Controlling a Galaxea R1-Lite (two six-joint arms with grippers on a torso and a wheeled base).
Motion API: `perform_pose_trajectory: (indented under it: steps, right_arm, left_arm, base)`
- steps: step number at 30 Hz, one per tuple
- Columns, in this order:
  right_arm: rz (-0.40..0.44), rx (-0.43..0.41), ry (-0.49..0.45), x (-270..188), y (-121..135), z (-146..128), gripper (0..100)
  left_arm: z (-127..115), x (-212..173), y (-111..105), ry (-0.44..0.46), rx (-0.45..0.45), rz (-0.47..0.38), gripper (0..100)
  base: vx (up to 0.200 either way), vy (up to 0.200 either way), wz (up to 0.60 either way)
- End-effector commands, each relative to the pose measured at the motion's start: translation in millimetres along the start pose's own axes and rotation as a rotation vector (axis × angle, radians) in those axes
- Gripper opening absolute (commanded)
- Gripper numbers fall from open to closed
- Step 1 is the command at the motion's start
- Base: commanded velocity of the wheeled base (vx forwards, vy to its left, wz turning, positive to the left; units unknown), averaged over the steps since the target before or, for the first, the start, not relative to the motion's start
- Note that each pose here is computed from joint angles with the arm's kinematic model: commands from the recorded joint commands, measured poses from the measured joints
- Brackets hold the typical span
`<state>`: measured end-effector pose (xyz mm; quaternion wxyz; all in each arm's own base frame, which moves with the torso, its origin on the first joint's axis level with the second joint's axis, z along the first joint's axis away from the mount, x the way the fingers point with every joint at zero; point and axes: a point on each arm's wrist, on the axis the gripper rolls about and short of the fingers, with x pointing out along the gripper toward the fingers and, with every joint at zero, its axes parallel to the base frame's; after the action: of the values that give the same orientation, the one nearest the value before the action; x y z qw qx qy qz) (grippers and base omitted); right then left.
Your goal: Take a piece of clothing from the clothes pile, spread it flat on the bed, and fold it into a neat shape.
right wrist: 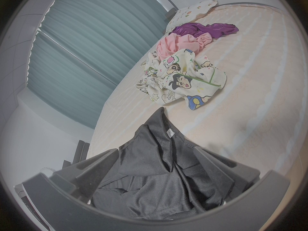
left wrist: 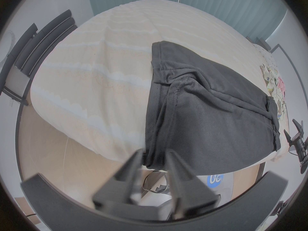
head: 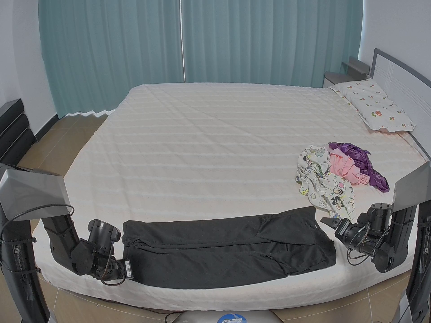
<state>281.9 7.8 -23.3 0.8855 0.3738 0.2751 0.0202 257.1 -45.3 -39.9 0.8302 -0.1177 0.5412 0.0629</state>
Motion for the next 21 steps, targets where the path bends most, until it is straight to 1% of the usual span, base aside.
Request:
perform_pose_trajectory:
  steps: [1,7,10,15,16,21]
  right_arm:
    - [0.01,-0.004,-0.01,0,1,1,100]
    - [0.009,-0.006,-0.005,1,1,0,100]
    - [0.008,-0.005,-0.004,1,0,-1,100]
    - [0.008,-0.005,-0.004,1,0,-1,100]
    - [0.007,-0.005,-0.003,1,0,-1,100]
    - [0.006,-0.004,-0.004,1,0,-1,100]
  left_arm:
    - [-3,0,1,0.011,-0.02,0.007,0]
    - [-9,-3,6,0.028,-0.027,0.026,0]
    - [-13,-4,9,0.03,-0.029,0.057,0]
    - [-12,-3,9,0.028,-0.031,0.061,0]
    - [-12,-3,9,0.028,-0.031,0.061,100]
    - [-12,-6,9,0.019,-0.037,0.056,100]
  base:
    - [0.0,0.0,0.0]
    - [0.0,0.0,0.0]
    - [0.0,0.0,0.0]
    - [0.0,0.0,0.0]
    - [0.0,0.0,0.0]
    - [0.0,0.0,0.0]
